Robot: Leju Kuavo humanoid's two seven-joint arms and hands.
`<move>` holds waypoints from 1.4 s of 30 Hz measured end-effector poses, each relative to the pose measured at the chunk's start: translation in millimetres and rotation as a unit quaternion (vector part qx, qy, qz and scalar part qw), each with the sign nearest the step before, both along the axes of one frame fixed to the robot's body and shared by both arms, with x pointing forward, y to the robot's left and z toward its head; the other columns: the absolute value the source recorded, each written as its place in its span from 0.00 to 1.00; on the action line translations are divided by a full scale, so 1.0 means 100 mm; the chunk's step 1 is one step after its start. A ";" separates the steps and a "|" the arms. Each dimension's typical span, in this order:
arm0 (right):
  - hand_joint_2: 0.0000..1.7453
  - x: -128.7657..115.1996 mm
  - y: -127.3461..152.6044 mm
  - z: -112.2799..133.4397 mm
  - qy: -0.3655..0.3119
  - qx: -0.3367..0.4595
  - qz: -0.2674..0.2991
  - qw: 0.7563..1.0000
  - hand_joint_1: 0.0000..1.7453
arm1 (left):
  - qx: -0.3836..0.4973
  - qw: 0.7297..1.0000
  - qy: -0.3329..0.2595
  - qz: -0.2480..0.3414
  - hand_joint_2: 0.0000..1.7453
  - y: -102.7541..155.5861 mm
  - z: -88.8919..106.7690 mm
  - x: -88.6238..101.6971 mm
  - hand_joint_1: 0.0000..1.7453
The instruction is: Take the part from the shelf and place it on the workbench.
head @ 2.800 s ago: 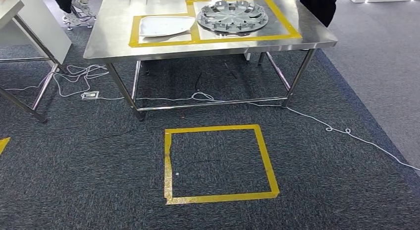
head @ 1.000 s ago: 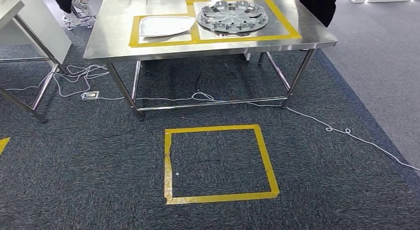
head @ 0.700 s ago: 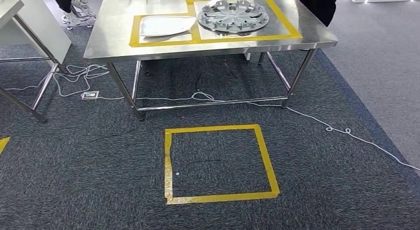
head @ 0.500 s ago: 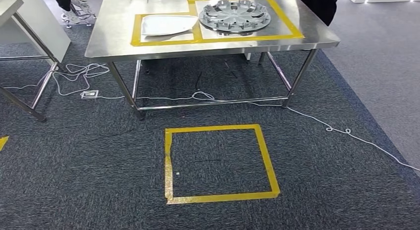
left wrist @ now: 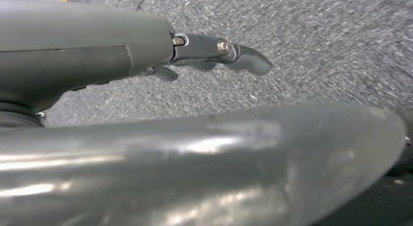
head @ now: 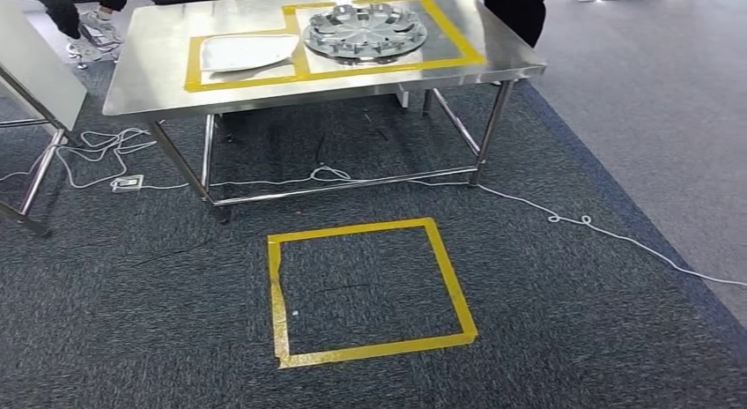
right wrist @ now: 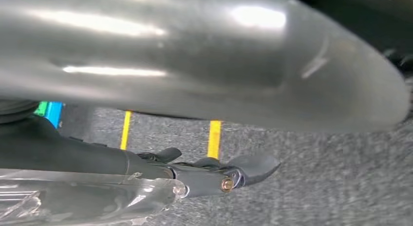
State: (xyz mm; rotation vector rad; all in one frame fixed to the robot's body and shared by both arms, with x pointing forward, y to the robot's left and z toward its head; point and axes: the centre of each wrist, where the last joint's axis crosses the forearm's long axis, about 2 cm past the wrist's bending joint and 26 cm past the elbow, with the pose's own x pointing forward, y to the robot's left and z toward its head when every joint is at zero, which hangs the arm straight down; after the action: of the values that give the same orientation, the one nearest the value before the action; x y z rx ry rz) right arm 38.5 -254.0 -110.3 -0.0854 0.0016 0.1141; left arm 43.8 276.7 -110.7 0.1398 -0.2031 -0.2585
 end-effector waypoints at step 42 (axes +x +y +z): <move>0.00 -0.02 0.00 0.00 -0.001 -0.005 0.000 1.000 0.00 | 0.000 1.000 0.004 0.003 0.00 -0.01 0.00 -0.03 0.00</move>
State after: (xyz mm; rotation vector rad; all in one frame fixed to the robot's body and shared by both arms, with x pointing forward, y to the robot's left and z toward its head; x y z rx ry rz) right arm 36.7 -254.5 -110.5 -0.0947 0.0008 0.1145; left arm 41.1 275.9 -111.0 0.1388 -0.1944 -0.2537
